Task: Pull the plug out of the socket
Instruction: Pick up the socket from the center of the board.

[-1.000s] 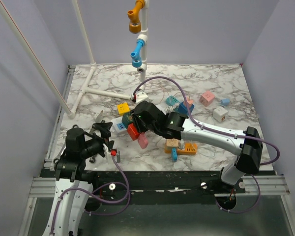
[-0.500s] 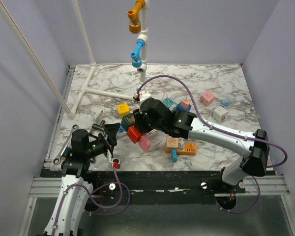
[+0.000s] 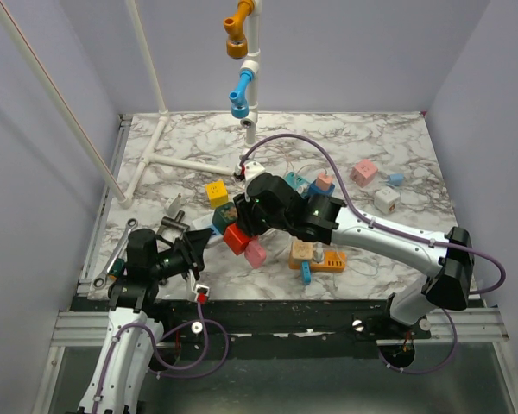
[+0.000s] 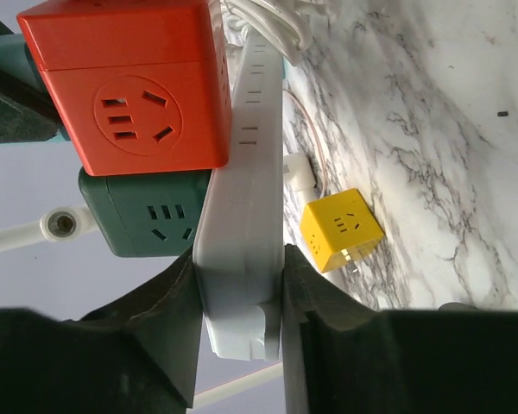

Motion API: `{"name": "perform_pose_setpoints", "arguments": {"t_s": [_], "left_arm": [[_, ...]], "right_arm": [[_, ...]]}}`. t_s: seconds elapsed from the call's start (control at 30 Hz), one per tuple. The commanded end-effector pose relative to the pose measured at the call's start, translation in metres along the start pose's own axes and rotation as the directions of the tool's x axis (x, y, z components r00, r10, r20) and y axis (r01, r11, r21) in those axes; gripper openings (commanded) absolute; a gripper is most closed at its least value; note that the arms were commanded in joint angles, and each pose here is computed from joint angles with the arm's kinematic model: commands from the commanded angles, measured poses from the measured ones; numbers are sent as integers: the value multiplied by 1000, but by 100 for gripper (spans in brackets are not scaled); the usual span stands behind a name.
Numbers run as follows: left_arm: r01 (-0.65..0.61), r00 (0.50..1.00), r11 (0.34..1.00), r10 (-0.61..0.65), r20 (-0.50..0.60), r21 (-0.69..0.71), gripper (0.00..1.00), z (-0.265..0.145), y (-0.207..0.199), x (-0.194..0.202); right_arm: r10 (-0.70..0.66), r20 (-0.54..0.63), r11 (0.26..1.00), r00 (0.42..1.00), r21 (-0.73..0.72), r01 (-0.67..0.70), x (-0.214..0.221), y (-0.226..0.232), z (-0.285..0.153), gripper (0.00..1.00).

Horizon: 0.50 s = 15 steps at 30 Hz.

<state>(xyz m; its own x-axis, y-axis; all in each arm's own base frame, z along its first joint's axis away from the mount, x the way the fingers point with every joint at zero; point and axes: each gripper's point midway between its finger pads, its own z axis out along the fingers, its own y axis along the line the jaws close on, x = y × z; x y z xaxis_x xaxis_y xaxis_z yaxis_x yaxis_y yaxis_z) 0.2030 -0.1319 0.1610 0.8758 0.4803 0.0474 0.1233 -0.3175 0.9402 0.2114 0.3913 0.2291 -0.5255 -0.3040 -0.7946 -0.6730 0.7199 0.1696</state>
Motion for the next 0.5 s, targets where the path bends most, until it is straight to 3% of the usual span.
{"name": "perform_pose_setpoints", "arguments": {"t_s": [0.0,0.17,0.27,0.37,0.47], "left_arm": [[-66,995,997,68,68,-37,17,1,9,-15],[-60,996,997,62,56,-39,2,0,10,-13],[-61,997,997,63,50,-38,0,0,8,-12],[-62,997,997,64,50,-39,0,0,7,-13],[-80,995,996,81,50,-38,0,1,6,-13]], "right_arm": [[50,199,992,979,-127,-25,-55,26,-22,1],[50,170,993,984,-117,-30,-41,22,-16,1],[58,151,992,987,-123,-40,-34,23,-15,34],[68,141,990,988,-135,-49,-30,24,-16,60],[78,129,987,989,-148,-59,-27,26,-14,78]]}}
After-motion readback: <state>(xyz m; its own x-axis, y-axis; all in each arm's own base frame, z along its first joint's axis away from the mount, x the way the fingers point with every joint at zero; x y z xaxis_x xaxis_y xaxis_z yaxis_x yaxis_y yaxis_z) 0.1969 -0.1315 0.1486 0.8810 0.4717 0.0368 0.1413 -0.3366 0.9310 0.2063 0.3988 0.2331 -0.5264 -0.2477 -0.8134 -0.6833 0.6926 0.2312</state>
